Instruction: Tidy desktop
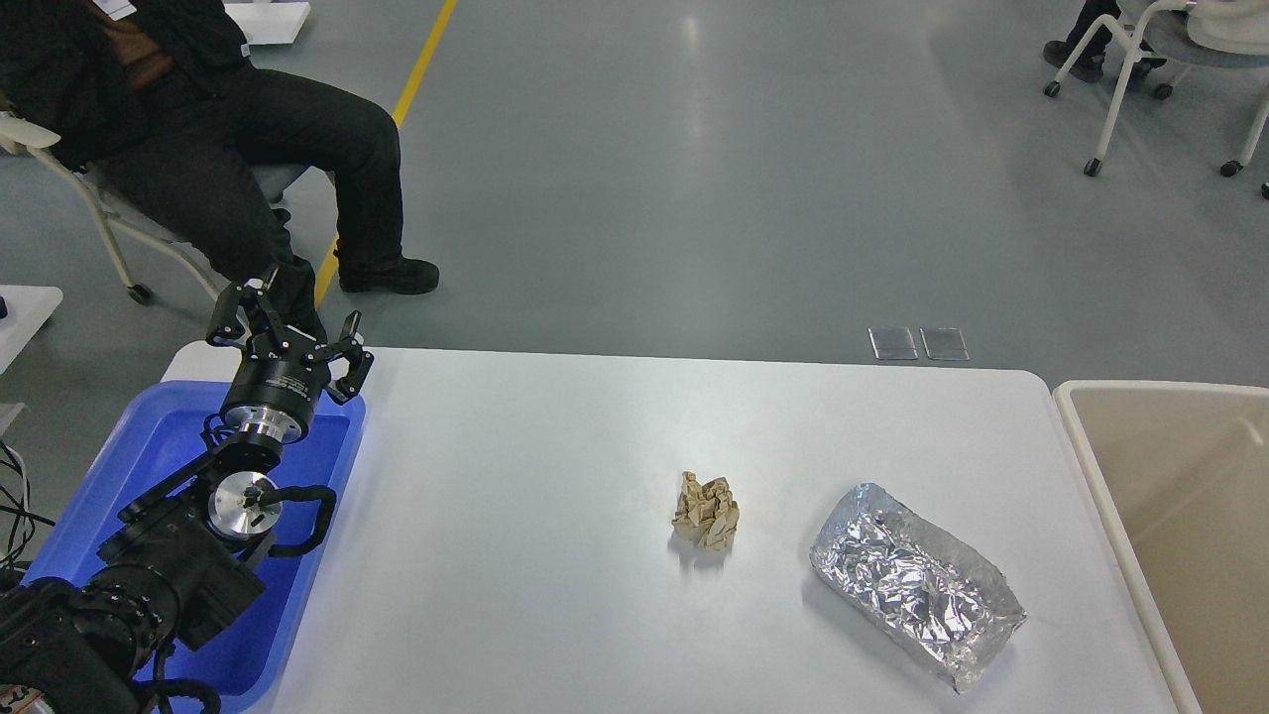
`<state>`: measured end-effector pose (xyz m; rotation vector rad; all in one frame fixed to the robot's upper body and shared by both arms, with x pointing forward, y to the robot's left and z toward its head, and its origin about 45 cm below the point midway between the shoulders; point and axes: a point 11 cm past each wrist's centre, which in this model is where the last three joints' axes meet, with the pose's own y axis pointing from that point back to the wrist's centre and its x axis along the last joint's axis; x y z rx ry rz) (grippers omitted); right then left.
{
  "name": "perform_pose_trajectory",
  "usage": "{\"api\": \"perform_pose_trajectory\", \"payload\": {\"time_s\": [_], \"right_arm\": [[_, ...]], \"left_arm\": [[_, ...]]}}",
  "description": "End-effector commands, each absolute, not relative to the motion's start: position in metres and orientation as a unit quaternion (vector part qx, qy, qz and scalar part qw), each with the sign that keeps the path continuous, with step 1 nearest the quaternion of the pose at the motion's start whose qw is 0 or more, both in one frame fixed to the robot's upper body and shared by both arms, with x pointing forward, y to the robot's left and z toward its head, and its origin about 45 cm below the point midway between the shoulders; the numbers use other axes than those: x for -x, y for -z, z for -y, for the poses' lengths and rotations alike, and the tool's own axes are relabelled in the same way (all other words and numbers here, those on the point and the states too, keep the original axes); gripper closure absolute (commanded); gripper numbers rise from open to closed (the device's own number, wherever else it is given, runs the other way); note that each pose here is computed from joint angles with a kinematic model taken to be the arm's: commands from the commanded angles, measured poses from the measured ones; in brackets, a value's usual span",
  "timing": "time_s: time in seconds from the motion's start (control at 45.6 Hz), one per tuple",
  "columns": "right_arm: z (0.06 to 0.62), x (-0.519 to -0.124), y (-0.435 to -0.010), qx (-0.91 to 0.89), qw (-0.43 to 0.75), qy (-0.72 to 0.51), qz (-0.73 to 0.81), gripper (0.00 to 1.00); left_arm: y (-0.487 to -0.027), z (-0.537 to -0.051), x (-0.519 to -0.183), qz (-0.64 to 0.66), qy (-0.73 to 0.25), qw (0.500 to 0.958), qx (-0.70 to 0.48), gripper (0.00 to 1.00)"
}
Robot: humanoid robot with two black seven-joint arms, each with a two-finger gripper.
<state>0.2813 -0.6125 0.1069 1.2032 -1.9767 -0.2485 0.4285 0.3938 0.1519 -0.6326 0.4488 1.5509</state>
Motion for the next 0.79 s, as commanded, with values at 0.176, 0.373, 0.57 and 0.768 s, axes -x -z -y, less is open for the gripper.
{"api": "perform_pose_trajectory", "payload": {"time_s": [0.176, 0.373, 0.57, 0.768], "right_arm": [[0.631, -0.321, -0.173, -0.421, 0.118, 0.135, 0.889, 0.0], [0.618, -0.362, -0.218, -0.449, -0.039, 0.152, 0.88, 0.0], [0.57, -0.407, -0.235, -0.479, -0.155, 0.218, 0.836, 0.0], [0.494, -0.453, -0.226, -0.512, -0.207, 0.27, 0.789, 0.0]], "left_arm": [[-0.152, -0.394, -0.429, -0.197, -0.682, 0.647, 0.278, 0.0], [-0.152, -0.394, -0.429, -0.197, -0.682, 0.647, 0.278, 0.0], [-0.152, -0.394, -0.429, -0.197, -0.682, 0.647, 0.278, 0.0], [-0.152, -0.394, -0.429, -0.197, -0.682, 0.647, 0.278, 0.0]]}}
